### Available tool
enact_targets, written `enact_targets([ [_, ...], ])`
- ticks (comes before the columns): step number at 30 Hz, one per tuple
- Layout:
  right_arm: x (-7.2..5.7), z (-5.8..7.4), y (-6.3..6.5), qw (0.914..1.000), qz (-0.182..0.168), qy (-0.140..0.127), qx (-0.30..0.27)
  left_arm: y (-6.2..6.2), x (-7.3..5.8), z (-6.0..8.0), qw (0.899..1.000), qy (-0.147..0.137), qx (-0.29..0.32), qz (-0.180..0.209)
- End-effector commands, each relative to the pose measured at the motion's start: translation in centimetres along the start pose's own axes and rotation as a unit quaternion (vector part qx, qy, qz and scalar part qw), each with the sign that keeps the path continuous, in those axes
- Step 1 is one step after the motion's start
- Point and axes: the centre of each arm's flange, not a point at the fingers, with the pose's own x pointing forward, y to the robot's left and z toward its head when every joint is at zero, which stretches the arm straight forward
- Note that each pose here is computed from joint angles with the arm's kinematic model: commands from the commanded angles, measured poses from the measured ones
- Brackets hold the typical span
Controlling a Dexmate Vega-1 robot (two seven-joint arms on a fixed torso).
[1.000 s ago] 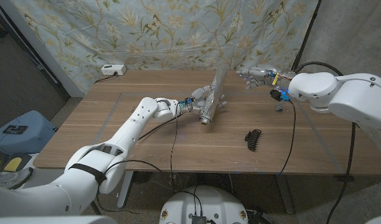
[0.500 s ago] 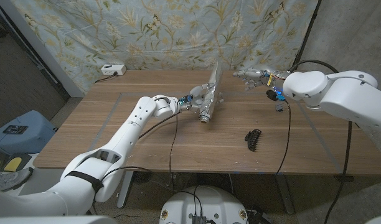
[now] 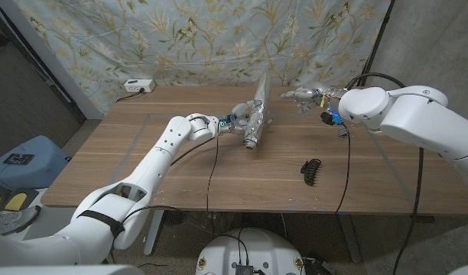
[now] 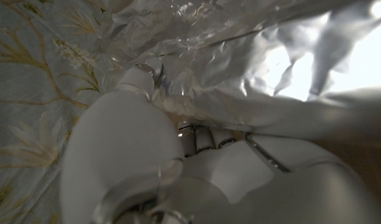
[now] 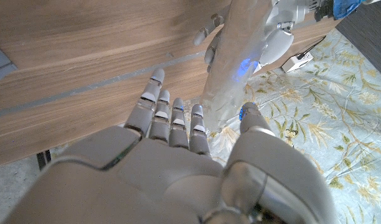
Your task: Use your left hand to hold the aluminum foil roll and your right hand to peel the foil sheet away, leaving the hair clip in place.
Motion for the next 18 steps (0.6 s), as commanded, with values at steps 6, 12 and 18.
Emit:
enact_targets([
  [6,1.2,0.8,1.9,0.9988,0.036,0.014,-0.03,-0.6,-1.0,0.9,0.998,-0.035,0.038,0.042],
  [12,1.3,0.9,2.3,0.9981,0.043,0.02,-0.04,-0.9,-1.3,0.8,0.997,-0.04,0.049,0.047],
  [18,1.5,1.0,2.5,0.9971,0.051,0.027,-0.05,-1.2,-1.5,0.7,0.996,-0.045,0.055,0.049],
])
